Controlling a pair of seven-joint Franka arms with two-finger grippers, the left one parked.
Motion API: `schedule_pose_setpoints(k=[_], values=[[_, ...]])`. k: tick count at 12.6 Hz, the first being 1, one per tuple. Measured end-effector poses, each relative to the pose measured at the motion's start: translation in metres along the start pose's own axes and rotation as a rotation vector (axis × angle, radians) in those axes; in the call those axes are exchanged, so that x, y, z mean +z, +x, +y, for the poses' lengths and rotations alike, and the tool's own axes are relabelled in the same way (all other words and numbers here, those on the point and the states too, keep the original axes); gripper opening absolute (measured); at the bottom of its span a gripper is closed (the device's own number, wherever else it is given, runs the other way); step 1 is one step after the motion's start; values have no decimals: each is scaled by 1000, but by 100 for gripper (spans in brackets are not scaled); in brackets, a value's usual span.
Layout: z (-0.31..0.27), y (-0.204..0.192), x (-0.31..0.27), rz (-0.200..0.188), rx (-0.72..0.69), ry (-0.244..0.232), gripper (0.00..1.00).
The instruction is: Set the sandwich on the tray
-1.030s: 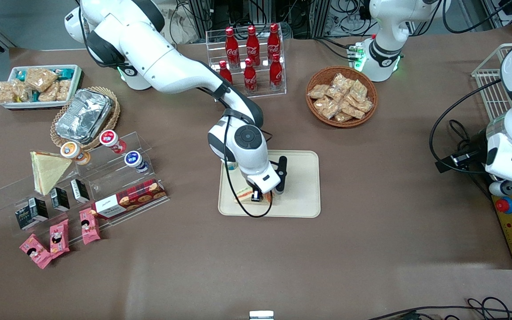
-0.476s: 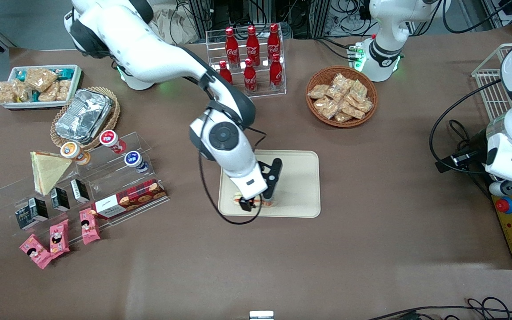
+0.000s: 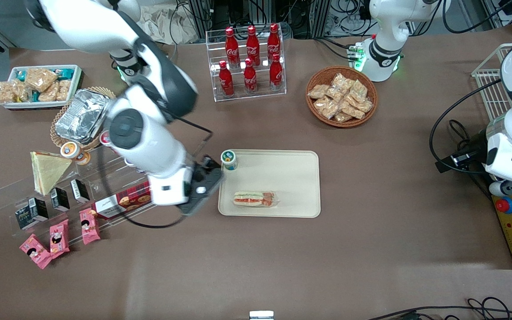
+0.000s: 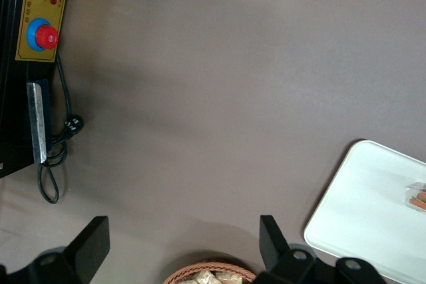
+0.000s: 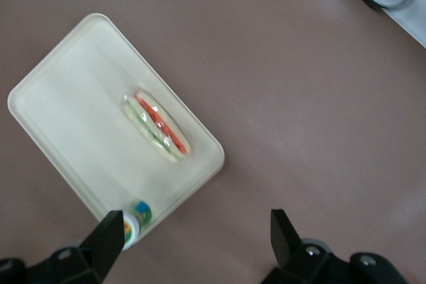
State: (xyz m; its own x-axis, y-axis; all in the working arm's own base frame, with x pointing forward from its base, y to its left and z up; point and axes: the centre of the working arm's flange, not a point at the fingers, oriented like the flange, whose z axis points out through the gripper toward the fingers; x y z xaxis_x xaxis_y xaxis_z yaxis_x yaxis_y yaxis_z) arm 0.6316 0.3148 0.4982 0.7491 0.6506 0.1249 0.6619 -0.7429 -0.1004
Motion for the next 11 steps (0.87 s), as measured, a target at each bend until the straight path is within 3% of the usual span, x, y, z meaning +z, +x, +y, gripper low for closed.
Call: schedule_pose_setpoints(k=[4, 8, 11], values=[[90, -73, -86, -54, 192, -27, 98], [152, -134, -140, -57, 331, -92, 98], [181, -167, -155, -83, 414, -103, 98]])
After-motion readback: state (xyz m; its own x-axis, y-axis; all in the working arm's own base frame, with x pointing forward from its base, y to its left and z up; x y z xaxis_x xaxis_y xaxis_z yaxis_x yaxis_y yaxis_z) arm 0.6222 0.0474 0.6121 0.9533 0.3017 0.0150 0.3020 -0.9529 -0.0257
